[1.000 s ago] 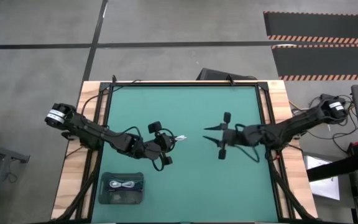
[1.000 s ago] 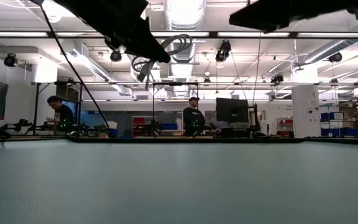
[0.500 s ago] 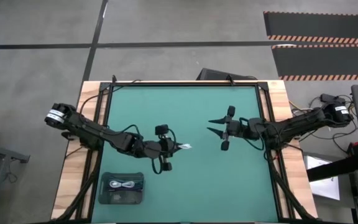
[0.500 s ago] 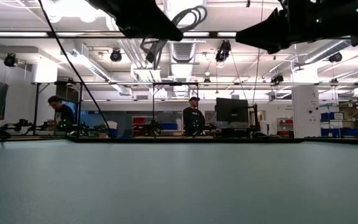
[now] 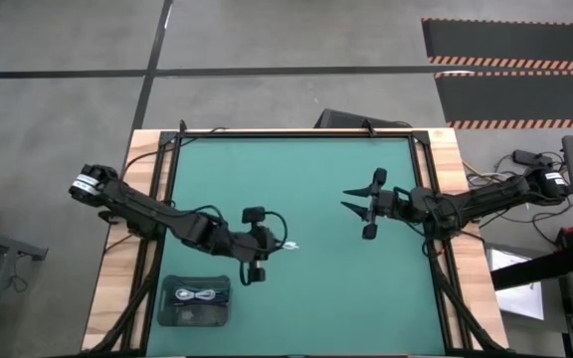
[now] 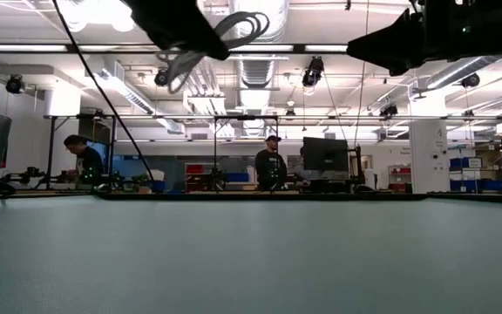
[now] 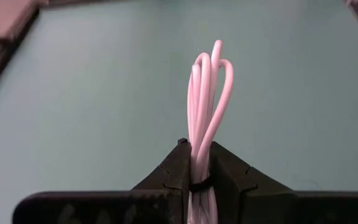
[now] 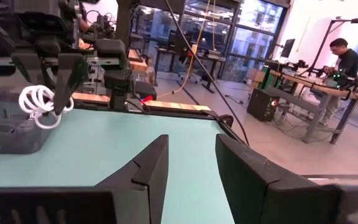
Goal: Pick and place USB-C Cables
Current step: Put the white charger cable into the black bin
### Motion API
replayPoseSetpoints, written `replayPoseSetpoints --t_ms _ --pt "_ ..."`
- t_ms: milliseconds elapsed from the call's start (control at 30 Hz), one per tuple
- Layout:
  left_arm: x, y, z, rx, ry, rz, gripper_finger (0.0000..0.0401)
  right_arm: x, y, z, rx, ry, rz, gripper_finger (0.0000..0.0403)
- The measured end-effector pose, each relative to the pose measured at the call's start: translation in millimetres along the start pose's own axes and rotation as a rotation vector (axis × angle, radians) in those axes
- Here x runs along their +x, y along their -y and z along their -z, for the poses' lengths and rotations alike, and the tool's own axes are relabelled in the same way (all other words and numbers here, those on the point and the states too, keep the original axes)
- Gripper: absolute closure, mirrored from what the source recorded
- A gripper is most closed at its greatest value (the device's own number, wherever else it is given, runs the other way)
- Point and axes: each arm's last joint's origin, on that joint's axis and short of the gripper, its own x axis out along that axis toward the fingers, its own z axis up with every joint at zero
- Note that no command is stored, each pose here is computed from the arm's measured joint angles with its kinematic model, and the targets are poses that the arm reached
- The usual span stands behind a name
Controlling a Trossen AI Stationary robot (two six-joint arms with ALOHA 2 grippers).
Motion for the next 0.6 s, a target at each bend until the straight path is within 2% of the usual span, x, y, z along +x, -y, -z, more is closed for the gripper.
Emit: replayPoseSetpoints --t_ms 433,600 --pt "-33 19 -7 -0.024 -0.217 0.057 0.0374 -1 0 4 -0.001 -0.012 -0.002 0.0281" --pt "-49 30 -9 -0.037 -0.281 0.112 0.0374 -1 0 4 -0.008 -0.013 -0.002 0.0284"
